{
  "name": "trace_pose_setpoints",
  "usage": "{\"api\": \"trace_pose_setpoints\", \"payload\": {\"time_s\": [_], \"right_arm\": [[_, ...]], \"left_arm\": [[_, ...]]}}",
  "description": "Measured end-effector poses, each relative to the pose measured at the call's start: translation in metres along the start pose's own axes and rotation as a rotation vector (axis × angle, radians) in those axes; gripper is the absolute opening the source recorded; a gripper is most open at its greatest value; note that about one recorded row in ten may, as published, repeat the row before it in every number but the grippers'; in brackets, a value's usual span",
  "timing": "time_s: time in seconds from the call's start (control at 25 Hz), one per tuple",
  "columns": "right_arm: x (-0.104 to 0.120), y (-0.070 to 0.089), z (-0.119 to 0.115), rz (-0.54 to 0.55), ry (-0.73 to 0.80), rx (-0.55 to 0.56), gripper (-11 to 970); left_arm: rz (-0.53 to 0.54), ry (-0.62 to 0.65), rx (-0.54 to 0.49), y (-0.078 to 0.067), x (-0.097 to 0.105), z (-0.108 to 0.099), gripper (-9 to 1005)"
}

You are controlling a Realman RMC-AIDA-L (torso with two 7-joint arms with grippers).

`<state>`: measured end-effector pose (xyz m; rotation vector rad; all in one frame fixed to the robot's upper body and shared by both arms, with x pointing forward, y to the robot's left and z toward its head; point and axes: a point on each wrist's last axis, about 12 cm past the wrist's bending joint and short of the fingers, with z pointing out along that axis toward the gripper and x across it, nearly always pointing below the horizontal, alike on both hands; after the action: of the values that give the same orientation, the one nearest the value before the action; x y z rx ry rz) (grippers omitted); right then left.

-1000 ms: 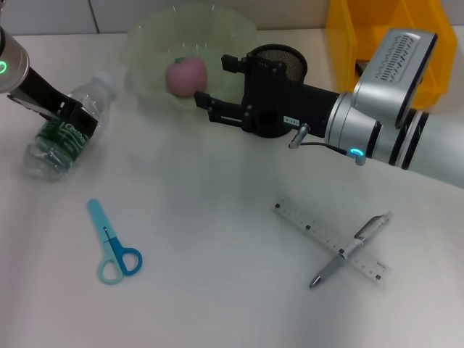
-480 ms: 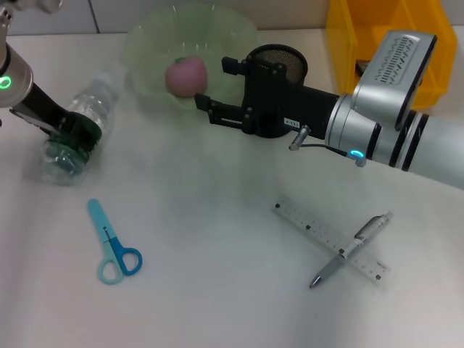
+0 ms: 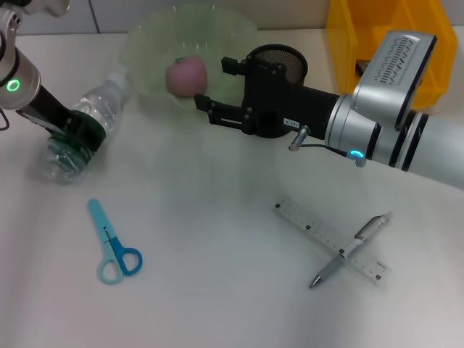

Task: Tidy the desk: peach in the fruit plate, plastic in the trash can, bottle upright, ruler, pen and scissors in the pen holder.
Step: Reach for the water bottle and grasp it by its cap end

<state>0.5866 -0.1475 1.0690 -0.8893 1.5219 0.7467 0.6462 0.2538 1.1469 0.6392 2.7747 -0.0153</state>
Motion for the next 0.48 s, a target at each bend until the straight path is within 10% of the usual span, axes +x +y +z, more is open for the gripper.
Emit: {"api": "trace_pose_setpoints", "payload": {"time_s": [0.48], "right_arm": [[0.0004,-0.0001,-0.0002,0.001,0.002,0.001,784]], "left_arm": [[0.025,0.020,-0.005,-0.0047,-0.0002,0.0040,799]]}}
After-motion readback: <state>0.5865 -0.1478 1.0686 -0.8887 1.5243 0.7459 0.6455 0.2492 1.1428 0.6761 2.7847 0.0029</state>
